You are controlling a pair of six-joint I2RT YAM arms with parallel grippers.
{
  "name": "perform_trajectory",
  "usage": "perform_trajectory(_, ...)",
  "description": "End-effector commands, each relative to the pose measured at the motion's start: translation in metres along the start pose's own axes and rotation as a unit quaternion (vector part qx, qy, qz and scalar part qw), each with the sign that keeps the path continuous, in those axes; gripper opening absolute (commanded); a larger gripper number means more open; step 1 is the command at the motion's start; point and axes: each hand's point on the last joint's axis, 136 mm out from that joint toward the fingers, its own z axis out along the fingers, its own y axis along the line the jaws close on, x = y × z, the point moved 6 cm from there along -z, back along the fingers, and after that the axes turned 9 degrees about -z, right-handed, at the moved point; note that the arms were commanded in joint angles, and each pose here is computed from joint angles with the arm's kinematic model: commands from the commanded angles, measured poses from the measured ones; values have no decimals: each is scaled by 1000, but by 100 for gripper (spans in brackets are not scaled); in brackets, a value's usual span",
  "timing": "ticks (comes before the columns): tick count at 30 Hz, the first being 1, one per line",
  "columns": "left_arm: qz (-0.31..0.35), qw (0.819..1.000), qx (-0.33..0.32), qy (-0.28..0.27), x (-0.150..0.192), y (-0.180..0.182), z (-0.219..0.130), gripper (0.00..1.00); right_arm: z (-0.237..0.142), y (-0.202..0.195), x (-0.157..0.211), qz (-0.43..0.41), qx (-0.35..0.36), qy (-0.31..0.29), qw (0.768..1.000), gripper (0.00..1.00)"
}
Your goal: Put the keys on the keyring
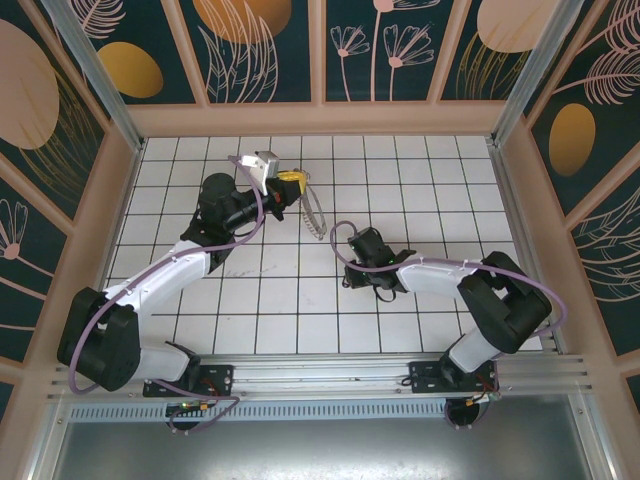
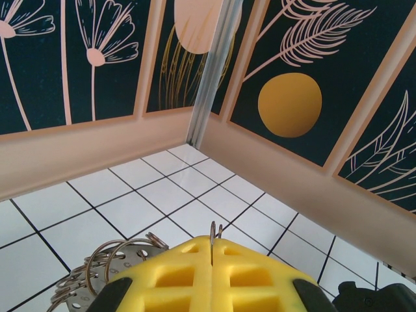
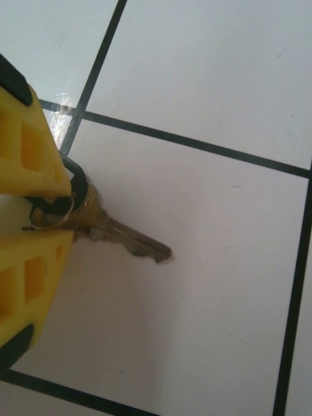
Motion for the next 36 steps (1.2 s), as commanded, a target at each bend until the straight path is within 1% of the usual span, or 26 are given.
perform_trajectory(1,19,999,22,-19,-13,-11,-2,0,5,-1,6,-3,-12,9,1000,18)
perform_trajectory(5,19,999,24,-21,-14,-12,-2,0,6,-1,7,-3,-13,9,1000,13)
perform_trajectory(9,19,999,23,-21,-14,-11,-2,0,5,-1,6,0,-21,7,1000,1)
perform_trajectory(10,18,999,23,-21,-14,-11,-2,0,4,-1,5,0,-23,6,1000,0)
perform_trajectory(15,18,999,26,-22,-16,-13,-2,0,-14,-6,-7,12,-35,-22,999,0)
perform_trajectory(21,15,999,25,-19,-14,-12,-2,0,-39,-17,-19,54,-81,-71,993,0)
perform_trajectory(26,15,999,28,-20,-14,-13,-2,0,-45,-25,-16,77,-100,-82,989,0)
perform_trajectory(30,15,999,29,-20,-14,-13,-2,0,-46,-22,-13,83,-120,-88,985,0)
perform_trajectory(33,16,999,30,-20,-15,-14,-2,0,-50,-29,-17,99,-125,-99,982,0)
perform_trajectory(36,17,999,33,-20,-16,-15,-3,0,-60,-29,-24,106,-145,-118,977,0)
